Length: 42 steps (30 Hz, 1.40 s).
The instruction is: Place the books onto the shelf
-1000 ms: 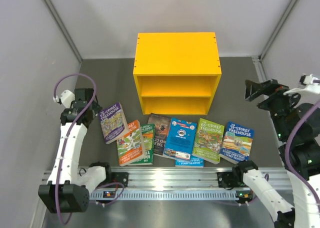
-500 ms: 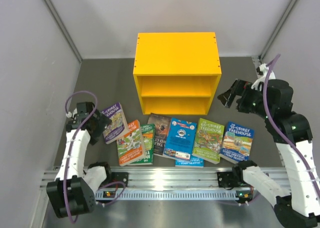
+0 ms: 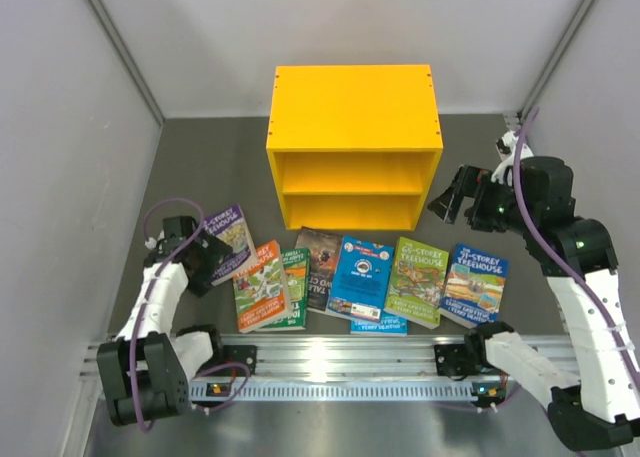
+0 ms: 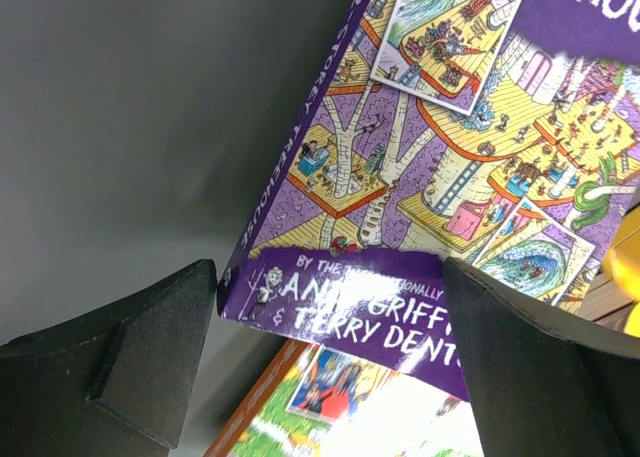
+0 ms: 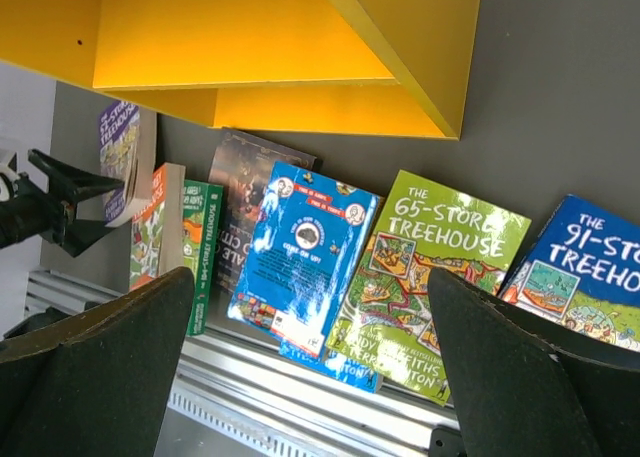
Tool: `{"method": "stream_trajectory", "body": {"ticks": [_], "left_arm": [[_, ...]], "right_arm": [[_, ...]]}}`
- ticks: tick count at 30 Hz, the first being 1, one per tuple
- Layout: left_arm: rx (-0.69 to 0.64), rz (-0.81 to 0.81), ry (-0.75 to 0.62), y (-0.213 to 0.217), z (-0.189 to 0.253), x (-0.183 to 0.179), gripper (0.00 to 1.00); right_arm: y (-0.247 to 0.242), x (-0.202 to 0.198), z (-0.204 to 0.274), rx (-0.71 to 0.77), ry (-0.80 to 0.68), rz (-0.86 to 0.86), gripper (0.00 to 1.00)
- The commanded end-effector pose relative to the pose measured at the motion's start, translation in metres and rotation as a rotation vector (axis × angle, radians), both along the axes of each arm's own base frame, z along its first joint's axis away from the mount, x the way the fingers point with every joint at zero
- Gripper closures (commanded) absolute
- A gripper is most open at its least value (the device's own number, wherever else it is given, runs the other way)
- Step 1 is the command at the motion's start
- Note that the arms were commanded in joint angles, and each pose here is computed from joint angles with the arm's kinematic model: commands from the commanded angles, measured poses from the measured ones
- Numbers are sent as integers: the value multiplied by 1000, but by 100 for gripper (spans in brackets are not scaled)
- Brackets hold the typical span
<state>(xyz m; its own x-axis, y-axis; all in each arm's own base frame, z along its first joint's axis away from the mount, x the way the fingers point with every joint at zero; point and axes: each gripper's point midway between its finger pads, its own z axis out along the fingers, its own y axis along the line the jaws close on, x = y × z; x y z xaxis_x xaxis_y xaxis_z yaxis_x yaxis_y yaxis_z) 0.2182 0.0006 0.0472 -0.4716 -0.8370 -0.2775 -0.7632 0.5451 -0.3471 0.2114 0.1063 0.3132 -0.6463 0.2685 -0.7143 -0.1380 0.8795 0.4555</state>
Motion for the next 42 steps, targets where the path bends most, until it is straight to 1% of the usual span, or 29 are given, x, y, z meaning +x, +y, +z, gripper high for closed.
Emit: {"method": "stream_trajectory", "body": {"ticks": [1,3,6,7,8,10,11,13,14,15,17,18,19,21,22,23,24,26,27,29,30,32,33,35,36,38,39,41,42], "left_arm": [[2,38,-10,4,-15,5,1],[-6,43,4,3,-23,5,1],[-15,55,-17,3,-30,11,1],[-28,57,-13,0,-37,8,1],[-38,57,-51,-1,-36,16,2],[-75,51,-53,-8,-45,14,5],[-102,41,-73,-12,-47,19,19],[-130,48,-71,-16,-54,19,37],[-143,45,-58,-19,-58,18,44],[-144,44,-75,-18,-57,23,59],[-132,37,-69,-16,-56,26,76],[-124,37,-75,-14,-49,31,94],[-115,36,-74,-13,-45,33,99],[-74,32,-125,-4,-23,49,100],[-63,28,-106,-3,-19,46,100],[-43,21,-131,0,-7,51,100],[-23,17,-169,4,13,63,100],[14,17,-170,11,31,66,100],[31,20,-221,15,56,80,100],[48,19,-239,18,79,86,100],[68,12,-306,21,108,100,100],[85,10,-393,24,142,112,100],[98,12,-476,26,173,124,100],[86,16,-582,24,209,136,100],[83,12,-674,23,245,146,100],[30,-18,-749,14,274,162,100],[-13,-73,-850,2,312,169,100],[-83,-107,-940,-9,344,180,100],[-108,-162,-1049,-20,383,181,100]], "right_arm": [[7,1,14,3,-34,40,0],[9,3,12,-4,-25,49,0],[10,7,10,-13,-14,52,0],[10,8,11,-14,-14,52,0],[9,10,9,-22,-5,49,0],[8,11,8,-29,0,44,0],[8,13,6,-36,9,43,0],[8,14,5,-41,17,38,0],[7,16,4,-47,24,35,0],[7,17,3,-52,27,32,0],[5,19,2,-57,31,22,1],[5,19,2,-59,32,21,0],[5,19,3,-56,31,17,0],[5,19,1,-55,35,11,0],[5,20,0,-54,35,10,0],[5,20,0,-47,36,5,0],[5,19,-2,-43,39,4,0],[7,20,1,-28,26,2,0],[7,20,0,-23,26,2,0],[9,20,2,-10,21,2,0],[9,21,2,-9,19,2,0],[11,20,4,1,17,7,0],[10,20,5,3,14,7,0],[11,18,8,8,5,9,0],[11,17,9,10,2,8,0],[10,16,11,13,-4,5,0],[10,16,13,15,-10,3,0],[9,13,15,18,-13,3,0],[9,12,19,18,-23,2,0]]}}
